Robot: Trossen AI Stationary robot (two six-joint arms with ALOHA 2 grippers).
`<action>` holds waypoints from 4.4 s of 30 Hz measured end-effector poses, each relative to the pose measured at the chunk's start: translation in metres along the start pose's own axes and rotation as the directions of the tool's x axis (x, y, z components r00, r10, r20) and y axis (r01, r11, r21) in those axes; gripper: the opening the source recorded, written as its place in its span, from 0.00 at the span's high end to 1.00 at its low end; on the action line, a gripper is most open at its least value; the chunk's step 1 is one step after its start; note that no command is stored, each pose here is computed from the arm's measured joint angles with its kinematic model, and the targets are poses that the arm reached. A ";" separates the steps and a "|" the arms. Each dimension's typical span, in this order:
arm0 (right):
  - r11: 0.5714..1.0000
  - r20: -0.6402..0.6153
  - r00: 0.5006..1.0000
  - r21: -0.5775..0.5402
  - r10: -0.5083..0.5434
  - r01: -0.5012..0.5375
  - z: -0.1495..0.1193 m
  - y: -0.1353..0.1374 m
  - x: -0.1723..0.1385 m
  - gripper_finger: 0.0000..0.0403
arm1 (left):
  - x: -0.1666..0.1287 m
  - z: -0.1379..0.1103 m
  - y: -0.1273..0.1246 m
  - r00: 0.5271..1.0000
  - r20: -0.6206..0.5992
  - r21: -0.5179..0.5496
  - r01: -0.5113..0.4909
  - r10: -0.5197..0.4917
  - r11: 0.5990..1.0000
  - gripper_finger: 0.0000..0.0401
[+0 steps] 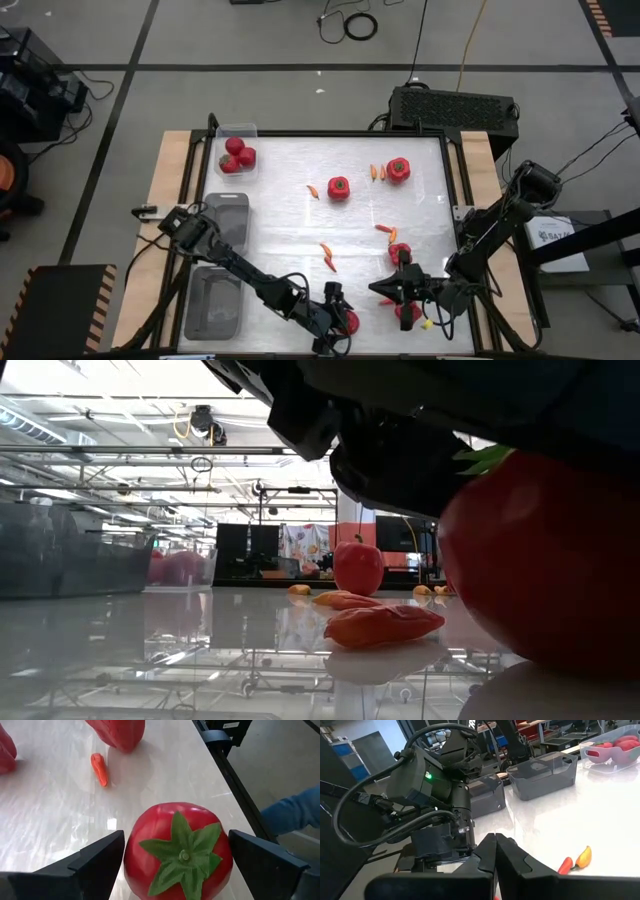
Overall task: Sort produce into baskets
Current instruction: Put the tomato into the transparent bin, then put the bell pepper into the top gray bin
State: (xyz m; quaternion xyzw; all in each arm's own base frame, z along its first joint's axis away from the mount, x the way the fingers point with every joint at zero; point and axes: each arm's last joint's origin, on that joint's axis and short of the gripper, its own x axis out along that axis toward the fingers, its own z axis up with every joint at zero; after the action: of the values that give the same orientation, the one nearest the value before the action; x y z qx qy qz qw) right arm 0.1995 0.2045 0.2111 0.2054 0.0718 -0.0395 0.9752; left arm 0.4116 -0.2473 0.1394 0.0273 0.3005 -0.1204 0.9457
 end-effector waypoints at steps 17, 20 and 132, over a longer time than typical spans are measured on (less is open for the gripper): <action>1.000 0.001 1.000 -0.004 -0.002 0.002 0.000 0.000 0.000 1.00 | 0.000 -0.002 0.000 1.000 -0.015 -0.003 -0.003 0.003 1.000 0.24; 1.000 0.001 1.000 -0.004 -0.002 0.002 0.000 0.000 0.000 1.00 | 0.000 -0.001 0.000 1.000 -0.013 -0.003 -0.003 0.003 1.000 0.25; 0.813 0.255 0.932 -0.463 -0.258 0.352 0.058 -0.060 0.061 1.00 | -0.408 -0.064 0.319 0.667 -0.213 -0.547 -0.687 0.714 0.479 0.12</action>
State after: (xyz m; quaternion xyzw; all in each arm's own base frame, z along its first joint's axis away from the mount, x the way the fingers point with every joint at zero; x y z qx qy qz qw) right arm 0.2608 0.1231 0.2304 -0.0738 0.0231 -0.1944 0.9779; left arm 0.1306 0.1560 0.3150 -0.1477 0.2638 0.3735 0.8770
